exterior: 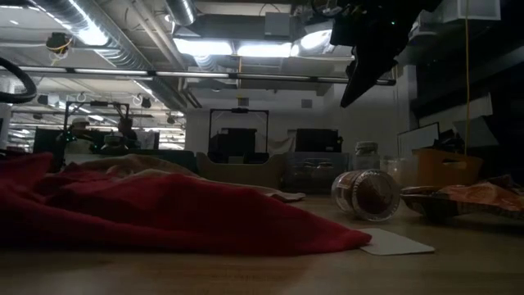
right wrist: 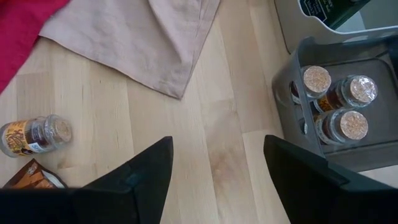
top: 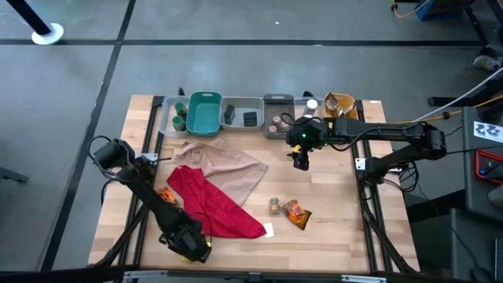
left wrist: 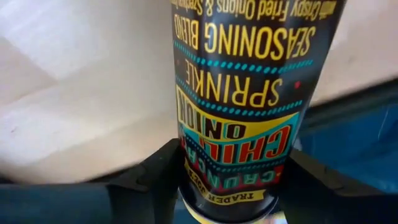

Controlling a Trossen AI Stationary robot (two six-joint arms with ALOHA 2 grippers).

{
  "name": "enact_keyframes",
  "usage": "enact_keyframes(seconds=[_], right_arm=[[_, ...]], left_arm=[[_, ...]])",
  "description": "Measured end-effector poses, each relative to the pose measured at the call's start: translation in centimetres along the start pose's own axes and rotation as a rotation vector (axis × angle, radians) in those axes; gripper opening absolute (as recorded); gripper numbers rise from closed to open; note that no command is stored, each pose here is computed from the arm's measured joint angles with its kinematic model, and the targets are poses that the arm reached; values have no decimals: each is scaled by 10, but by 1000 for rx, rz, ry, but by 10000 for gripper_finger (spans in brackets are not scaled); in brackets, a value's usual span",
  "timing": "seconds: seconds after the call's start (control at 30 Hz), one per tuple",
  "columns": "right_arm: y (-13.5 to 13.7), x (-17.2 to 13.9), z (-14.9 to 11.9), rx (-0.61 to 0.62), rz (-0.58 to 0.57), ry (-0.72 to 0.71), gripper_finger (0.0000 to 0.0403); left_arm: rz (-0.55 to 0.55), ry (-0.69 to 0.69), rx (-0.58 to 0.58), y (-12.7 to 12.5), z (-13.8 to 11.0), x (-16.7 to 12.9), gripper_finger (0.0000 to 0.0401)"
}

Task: Sort spices by type
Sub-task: Put the yellow seasoning bottle into the green bin

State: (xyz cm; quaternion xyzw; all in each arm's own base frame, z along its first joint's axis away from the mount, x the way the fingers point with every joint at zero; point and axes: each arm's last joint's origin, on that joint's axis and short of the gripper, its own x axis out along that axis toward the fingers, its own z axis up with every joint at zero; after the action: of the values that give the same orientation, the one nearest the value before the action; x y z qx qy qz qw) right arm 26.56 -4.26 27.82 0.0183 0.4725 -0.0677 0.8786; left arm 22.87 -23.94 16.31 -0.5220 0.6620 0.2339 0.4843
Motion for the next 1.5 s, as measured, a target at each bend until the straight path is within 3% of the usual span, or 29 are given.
enact_keyframes(seconds=[0.23, 0.63, 0.77, 1.03, 1.27, 1.5], right_arm=[[0, 0, 0, 0, 0, -2, 252], [0, 1, 2, 0, 2, -23, 252], [2, 10, 3, -9, 53, -94, 252], [6, 32, -4, -143, 145, -250, 252], [9, 47, -11, -263, 156, -451, 252], [32, 54, -19, -422, 128, -661, 252]], left_arm=[[-31, 140, 76, -8, 11, -28, 198], [-122, 109, 72, -6, 63, -93, 205], [-174, 71, 110, -10, 90, -105, 206], [-336, 27, 129, -14, 145, -134, 207], [-459, 162, 28, -5, 184, -160, 206], [-531, 226, -90, 9, 223, -173, 206]])
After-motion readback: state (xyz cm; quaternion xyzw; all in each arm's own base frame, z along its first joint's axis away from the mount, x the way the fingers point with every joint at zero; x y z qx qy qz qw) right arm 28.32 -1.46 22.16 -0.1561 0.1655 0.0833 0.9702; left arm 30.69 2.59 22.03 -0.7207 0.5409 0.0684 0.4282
